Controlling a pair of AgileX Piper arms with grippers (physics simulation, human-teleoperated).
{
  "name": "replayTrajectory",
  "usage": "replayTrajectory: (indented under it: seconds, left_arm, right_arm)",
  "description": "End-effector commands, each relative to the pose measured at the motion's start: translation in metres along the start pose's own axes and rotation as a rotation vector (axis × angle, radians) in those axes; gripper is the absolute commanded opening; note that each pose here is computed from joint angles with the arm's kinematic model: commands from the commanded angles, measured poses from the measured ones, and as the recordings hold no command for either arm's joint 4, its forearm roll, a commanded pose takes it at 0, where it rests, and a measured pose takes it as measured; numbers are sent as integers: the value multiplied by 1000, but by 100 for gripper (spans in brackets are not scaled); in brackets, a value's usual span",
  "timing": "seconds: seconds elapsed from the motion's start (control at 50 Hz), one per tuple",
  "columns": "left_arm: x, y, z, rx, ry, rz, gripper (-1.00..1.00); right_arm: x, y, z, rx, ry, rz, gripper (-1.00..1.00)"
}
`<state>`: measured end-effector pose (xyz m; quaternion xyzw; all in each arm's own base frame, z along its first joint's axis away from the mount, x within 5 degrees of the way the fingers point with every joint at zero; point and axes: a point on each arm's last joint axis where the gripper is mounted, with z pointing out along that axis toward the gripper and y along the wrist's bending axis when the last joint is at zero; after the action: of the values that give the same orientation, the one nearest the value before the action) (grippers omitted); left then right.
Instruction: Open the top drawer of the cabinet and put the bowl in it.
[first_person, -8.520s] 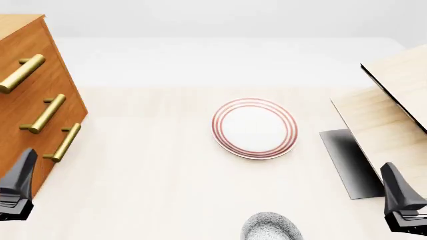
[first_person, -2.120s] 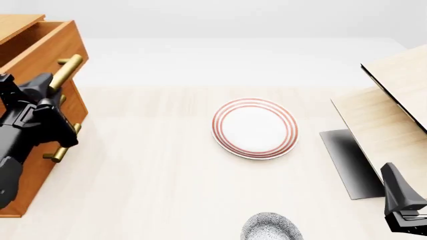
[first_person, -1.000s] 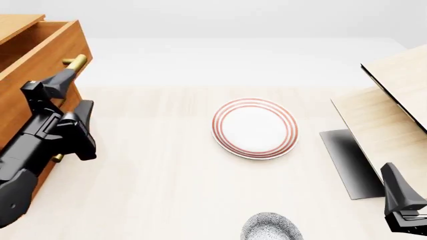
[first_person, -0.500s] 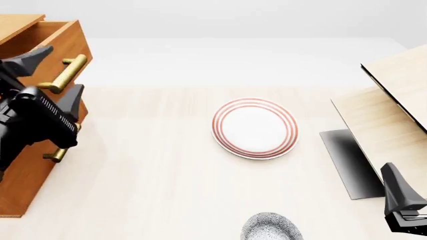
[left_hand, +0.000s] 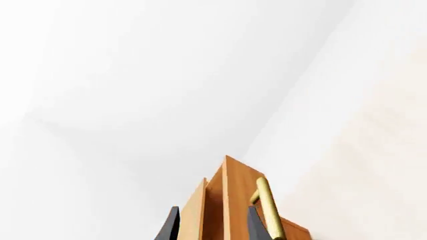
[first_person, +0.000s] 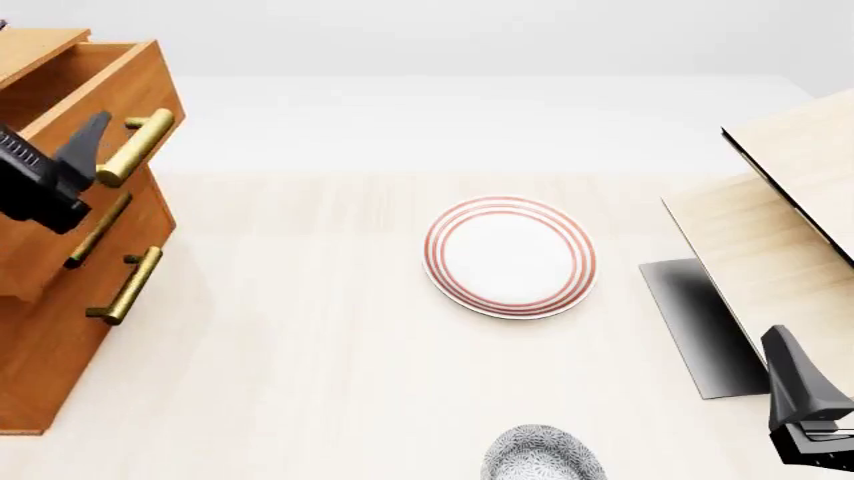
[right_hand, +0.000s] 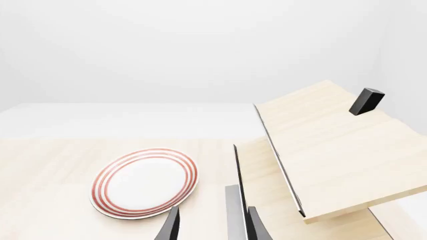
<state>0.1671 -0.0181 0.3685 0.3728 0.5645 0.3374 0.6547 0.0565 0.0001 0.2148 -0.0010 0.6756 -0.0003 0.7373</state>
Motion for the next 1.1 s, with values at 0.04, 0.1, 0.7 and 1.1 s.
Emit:
replayTrajectory:
  seconds: [0.04, 0.1, 0.7, 1.1]
  left_arm:
    - [-14, 33, -13, 15, 42, -187, 100]
    - [-16, 42, -13, 23, 67, -252, 100]
    - [-40, 95, -11, 45, 169, -644, 100]
    - [-37, 97, 25, 139, 314, -786, 100]
  right_arm:
    - [0, 0, 0, 0, -1, 0, 100]
    - [0, 0, 0, 0, 0, 0, 100]
    - [0, 0, 0, 0, -1, 1, 100]
    - [0, 0, 0, 0, 0, 0, 100]
